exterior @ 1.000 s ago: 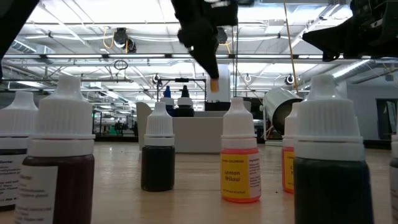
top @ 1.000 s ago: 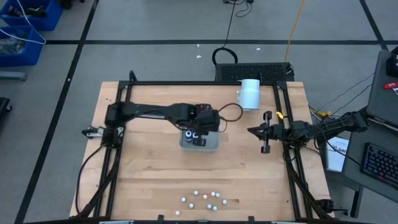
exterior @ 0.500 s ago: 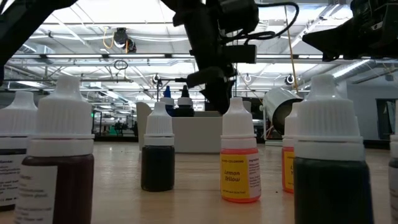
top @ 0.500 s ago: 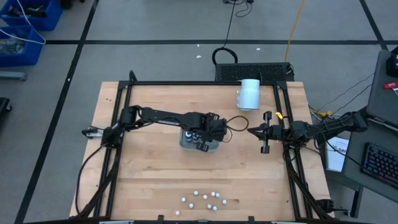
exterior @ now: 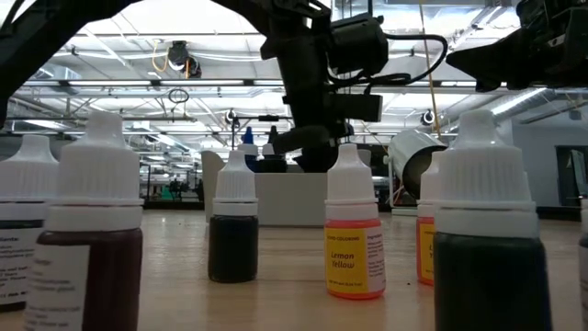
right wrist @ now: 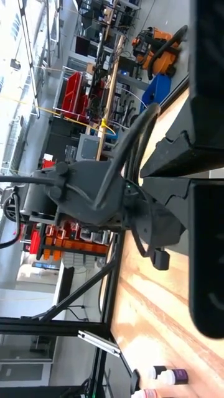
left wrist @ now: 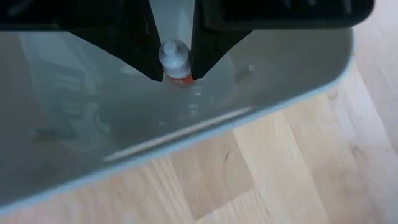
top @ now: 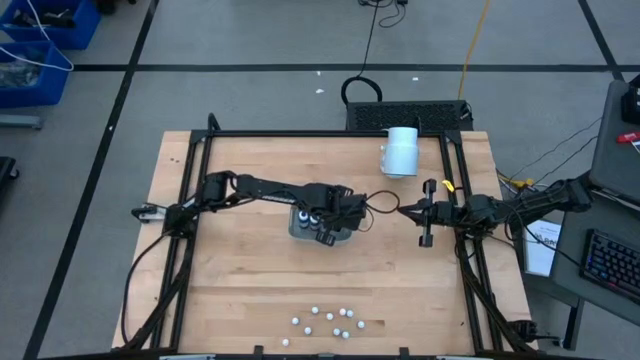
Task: Pick & Place food coloring
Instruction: Put the small yellow food coloring bottle into the gray bin, then put the small violet food coloring bottle into the gray bin
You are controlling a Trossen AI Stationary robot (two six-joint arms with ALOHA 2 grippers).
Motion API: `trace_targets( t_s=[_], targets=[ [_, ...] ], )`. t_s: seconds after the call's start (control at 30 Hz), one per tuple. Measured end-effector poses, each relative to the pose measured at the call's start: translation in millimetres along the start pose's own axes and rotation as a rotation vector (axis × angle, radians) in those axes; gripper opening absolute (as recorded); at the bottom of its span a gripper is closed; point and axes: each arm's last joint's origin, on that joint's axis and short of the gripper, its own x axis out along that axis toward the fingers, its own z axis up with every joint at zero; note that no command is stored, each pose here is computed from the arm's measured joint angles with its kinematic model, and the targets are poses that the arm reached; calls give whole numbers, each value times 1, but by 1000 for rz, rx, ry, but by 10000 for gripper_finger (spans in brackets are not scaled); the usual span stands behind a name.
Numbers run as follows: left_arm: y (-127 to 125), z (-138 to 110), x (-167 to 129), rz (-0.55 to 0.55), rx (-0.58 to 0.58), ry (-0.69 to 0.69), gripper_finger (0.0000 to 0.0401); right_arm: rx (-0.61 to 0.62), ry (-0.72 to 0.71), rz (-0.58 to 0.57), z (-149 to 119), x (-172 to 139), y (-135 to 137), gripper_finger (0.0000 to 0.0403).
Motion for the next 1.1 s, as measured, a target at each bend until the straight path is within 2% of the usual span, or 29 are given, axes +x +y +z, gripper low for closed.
trace_targets(
  t_s=[0.17, 0.33, 0.5, 0.67, 0.8, 0.9, 1.1],
  targets=[
    [0, 0, -4, 21, -24, 9, 94, 4, -1, 0, 0, 0, 0, 0],
    [-5, 4, -24, 30, -19, -18, 158, 8, -1, 0, 0, 0, 0, 0],
    [-8, 9, -60, 105, -24, -70, 232, 8, -1, 1, 0, 0, 0, 0],
    [-19, 8, -126, 163, -47, -163, 277, 8, -4, 0, 0, 0, 0, 0],
    [-40, 2, -178, 110, -115, -256, 285, 8, -8, -1, 1, 0, 0, 0],
    [-61, -1, -206, 68, -155, -303, 277, 7, -8, -2, 1, 0, 0, 0],
    [-121, 5, -217, -37, -185, -283, 245, 9, -8, -2, 1, 0, 0, 0]
  ],
)
